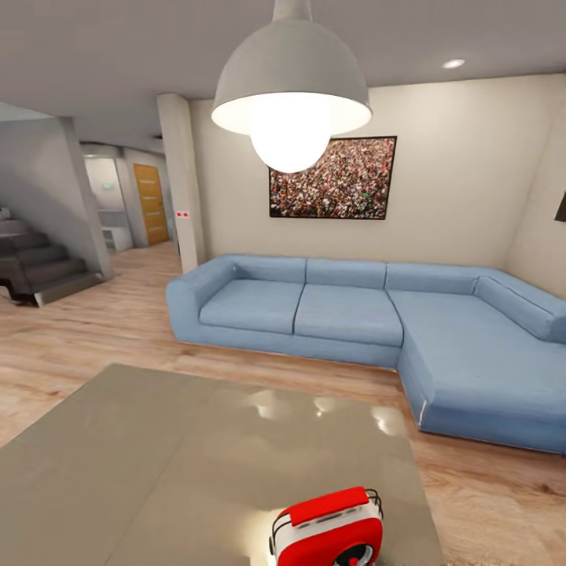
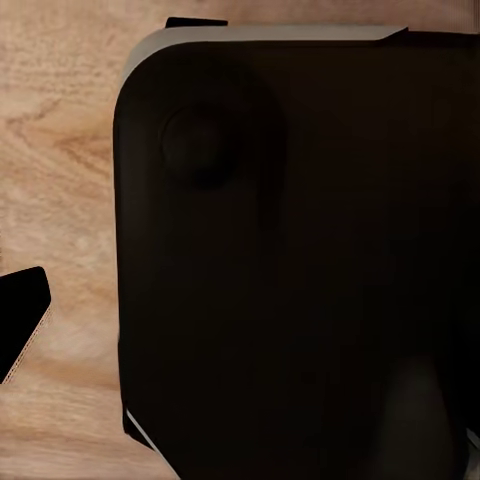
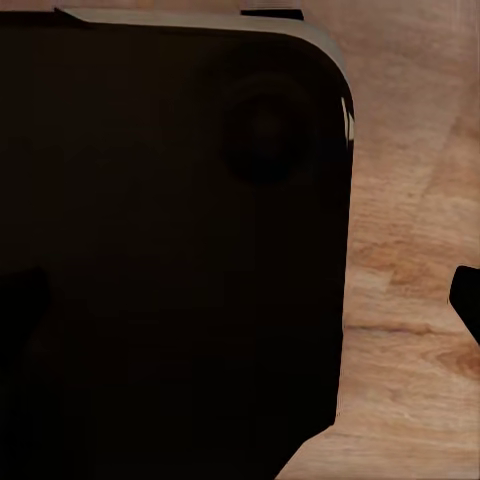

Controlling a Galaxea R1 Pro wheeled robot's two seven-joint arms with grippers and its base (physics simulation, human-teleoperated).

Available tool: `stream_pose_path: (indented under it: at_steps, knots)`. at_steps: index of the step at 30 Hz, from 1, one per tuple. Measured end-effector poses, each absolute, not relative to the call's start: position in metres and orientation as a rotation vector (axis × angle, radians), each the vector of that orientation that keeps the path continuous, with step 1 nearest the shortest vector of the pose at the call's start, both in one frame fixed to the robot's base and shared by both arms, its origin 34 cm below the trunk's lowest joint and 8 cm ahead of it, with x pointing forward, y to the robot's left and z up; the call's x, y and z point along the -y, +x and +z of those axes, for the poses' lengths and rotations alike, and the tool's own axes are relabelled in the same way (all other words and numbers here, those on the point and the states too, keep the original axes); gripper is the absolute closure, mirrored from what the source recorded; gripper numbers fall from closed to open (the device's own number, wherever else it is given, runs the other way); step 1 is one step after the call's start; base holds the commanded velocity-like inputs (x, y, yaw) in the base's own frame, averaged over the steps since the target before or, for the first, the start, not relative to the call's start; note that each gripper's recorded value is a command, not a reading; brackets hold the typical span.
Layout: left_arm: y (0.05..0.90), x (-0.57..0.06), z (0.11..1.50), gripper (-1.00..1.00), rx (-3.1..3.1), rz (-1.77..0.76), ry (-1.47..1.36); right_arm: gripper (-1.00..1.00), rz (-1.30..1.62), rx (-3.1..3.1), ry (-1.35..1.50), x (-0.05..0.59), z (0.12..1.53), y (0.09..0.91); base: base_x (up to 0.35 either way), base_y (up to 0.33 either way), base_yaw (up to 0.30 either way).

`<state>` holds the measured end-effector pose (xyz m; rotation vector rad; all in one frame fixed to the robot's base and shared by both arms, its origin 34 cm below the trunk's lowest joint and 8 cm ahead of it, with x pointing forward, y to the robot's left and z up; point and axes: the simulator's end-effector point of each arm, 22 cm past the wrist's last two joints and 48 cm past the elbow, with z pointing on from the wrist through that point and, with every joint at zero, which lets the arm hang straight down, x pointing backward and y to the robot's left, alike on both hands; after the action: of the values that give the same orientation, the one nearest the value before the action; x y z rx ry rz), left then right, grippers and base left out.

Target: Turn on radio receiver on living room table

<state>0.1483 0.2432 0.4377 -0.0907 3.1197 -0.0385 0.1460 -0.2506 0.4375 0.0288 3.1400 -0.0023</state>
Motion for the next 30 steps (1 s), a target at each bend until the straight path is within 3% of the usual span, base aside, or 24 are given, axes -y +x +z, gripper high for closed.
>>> stream_pose_path:
  at_steps: [9, 24, 30]
  knots:
    - [0.1498, -0.2429, 0.4377, -1.0, -3.116, -0.039, -0.091, -1.0, -0.002, -3.137, 0.029, 0.2506, 0.4376, 0.1474, 0.0, 0.0, -0.203]
    - [0.15, -0.2432, 0.4377, -1.0, -3.115, -0.039, -0.091, -1.0, -0.002, -3.137, 0.027, 0.2506, 0.4376, 0.1473, 0.003, 0.0, -0.008]
    - [0.15, -0.2433, 0.4377, -1.0, -3.115, -0.039, -0.091, -1.0, -0.002, -3.137, 0.026, 0.2506, 0.4376, 0.1473, 0.26, 0.0, 0.0]
